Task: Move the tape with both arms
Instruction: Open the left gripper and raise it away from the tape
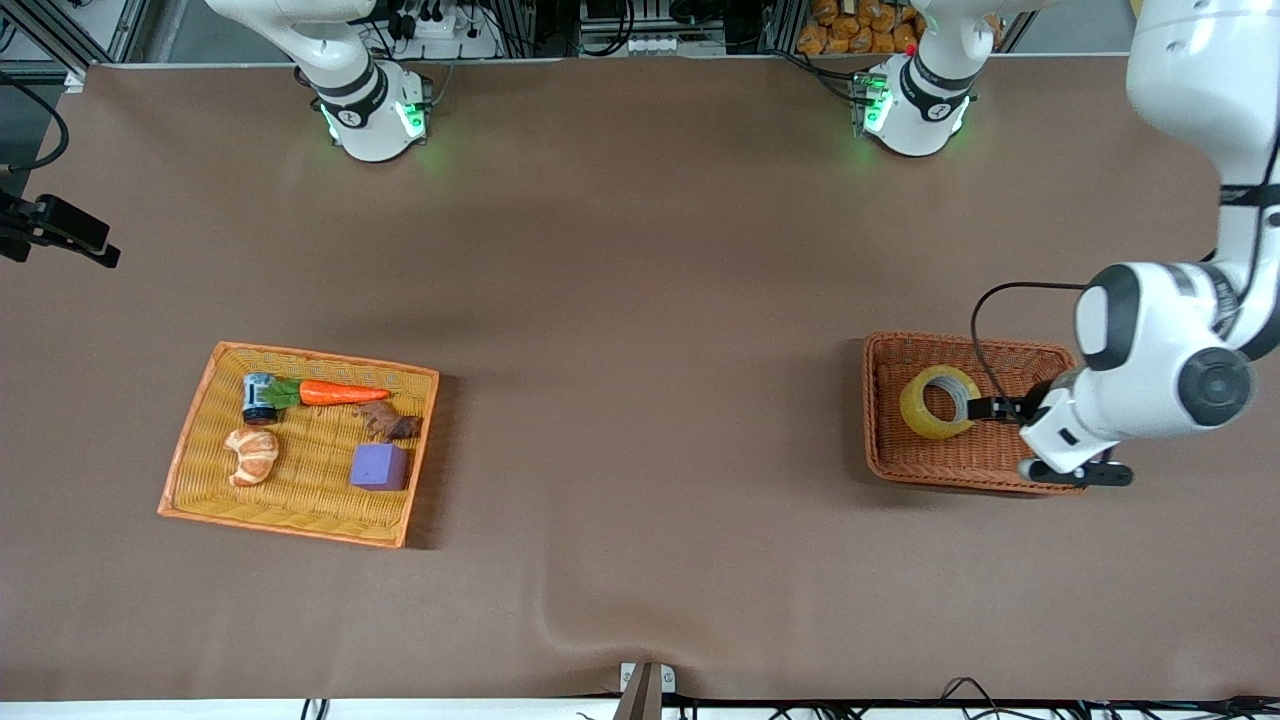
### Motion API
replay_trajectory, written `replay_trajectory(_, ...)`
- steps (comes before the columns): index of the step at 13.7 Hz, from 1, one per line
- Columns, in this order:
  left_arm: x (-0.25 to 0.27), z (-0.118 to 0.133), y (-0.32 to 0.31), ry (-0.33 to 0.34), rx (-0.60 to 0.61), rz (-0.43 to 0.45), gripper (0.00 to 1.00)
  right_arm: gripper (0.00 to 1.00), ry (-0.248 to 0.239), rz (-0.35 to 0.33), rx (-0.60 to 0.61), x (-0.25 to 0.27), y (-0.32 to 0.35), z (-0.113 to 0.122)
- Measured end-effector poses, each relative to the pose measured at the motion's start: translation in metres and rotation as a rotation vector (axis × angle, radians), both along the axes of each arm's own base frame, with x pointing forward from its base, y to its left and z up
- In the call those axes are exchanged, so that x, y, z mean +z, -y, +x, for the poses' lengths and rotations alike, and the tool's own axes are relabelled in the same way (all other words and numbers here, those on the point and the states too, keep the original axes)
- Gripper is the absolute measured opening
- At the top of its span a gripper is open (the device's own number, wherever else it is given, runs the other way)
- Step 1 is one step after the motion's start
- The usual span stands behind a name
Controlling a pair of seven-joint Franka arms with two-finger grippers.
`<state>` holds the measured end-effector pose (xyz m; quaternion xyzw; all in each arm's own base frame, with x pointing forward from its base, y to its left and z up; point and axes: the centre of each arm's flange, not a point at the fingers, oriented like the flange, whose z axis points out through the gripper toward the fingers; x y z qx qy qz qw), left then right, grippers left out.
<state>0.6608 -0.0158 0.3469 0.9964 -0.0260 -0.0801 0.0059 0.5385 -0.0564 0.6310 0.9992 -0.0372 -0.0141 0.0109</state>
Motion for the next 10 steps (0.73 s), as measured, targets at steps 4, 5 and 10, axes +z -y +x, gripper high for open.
replay_trajectory(4, 0.08, 0.006, -0.003, 0.07, -0.008, 0.004, 1.0, 1.0, 0.007, 0.0, -0.004, 0.0, 0.002, 0.001)
replay_trajectory(5, 0.096, 0.004, -0.003, 0.085, -0.008, 0.005, 1.0, 1.0, 0.007, 0.0, -0.005, 0.0, 0.003, 0.001)
replay_trajectory(10, 0.181, -0.027, 0.006, 0.137, -0.021, 0.014, 1.0, 1.0, 0.006, 0.025, -0.022, -0.003, 0.01, 0.002)
